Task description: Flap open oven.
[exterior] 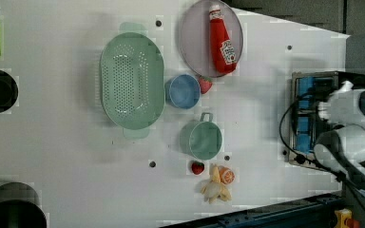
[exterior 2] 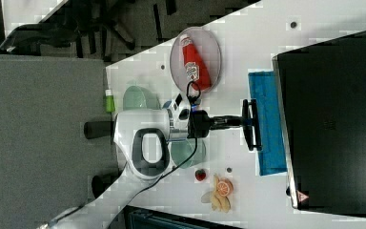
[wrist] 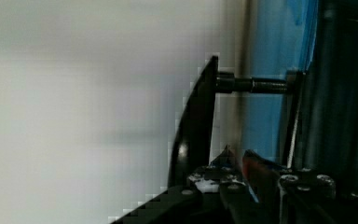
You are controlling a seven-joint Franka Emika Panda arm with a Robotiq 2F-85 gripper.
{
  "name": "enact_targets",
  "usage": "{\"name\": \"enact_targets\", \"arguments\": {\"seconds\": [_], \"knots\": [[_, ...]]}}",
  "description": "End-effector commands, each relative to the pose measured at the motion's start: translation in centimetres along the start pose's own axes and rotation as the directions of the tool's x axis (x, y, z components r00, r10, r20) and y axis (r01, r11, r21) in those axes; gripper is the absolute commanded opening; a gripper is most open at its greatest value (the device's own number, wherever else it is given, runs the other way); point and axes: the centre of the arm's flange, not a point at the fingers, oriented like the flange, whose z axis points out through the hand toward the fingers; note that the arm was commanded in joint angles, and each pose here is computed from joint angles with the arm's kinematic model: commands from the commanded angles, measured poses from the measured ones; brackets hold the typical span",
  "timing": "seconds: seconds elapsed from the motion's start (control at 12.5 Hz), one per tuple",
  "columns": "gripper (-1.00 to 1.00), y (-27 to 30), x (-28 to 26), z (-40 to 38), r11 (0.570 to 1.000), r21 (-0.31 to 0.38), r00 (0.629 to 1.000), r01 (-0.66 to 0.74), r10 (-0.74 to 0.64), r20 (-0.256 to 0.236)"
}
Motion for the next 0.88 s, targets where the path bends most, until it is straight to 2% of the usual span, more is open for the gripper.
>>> {"name": "enact_targets", "arguments": {"seconds": [0.08, 0.32, 0.56, 0.88], "knots": [[-0.65, -7.3, -0.2, 1.8, 0.994, -0.090, 0.998, -0.060, 0.060, -0.002], [-0.65, -11.0, -0.2, 3.9, 0.985, -0.158, 0.997, -0.075, 0.074, -0.013], [-0.65, -13.5, -0.1, 5.2, 0.974, -0.177, 0.989, -0.145, 0.144, -0.017], [-0.65, -14.2, -0.3, 6.0, 0.975, -0.179, 0.991, -0.133, 0.134, -0.008]]}}
